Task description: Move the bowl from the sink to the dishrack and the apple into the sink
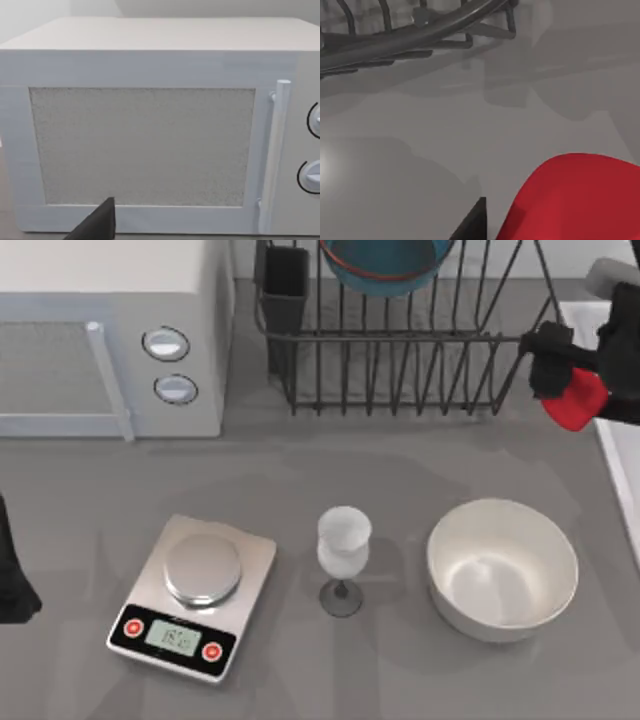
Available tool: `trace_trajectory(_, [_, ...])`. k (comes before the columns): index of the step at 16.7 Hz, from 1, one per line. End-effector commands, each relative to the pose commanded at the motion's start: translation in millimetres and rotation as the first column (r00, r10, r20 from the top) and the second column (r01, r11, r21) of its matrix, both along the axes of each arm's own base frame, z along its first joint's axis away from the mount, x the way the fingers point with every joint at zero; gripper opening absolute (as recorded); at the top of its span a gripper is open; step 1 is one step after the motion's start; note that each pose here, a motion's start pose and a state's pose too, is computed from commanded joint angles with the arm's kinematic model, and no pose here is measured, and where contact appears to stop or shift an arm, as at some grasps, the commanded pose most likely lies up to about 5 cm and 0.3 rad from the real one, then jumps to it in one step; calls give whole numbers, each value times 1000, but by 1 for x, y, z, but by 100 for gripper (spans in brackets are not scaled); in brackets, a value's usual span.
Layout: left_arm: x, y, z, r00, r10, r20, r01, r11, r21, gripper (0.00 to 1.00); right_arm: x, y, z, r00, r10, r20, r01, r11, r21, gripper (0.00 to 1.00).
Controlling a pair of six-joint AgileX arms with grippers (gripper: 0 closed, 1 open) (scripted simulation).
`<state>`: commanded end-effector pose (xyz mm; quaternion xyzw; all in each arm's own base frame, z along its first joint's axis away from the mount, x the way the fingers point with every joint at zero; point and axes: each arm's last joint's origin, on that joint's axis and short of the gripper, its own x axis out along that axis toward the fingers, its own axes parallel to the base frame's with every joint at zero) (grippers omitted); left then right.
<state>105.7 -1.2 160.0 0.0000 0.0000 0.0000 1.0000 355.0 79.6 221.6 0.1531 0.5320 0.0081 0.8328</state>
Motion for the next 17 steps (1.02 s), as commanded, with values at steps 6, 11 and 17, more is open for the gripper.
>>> trace_trajectory(6, [0, 0, 0, 1000, 0, 0, 0, 1000, 0, 100, 12, -74, -6, 962, -43, 269, 36, 999, 31, 0])
trace_trajectory(11, [0, 0, 0, 1000, 0, 0, 0, 1000, 0, 100, 7, -134, -5, 875, -88, 477, 88, 996, 22, 0])
trace_trajectory(17, [0, 0, 0, 1000, 0, 0, 0, 1000, 0, 100, -11, -186, -5, 738, -73, 670, 125, 992, -29, 0])
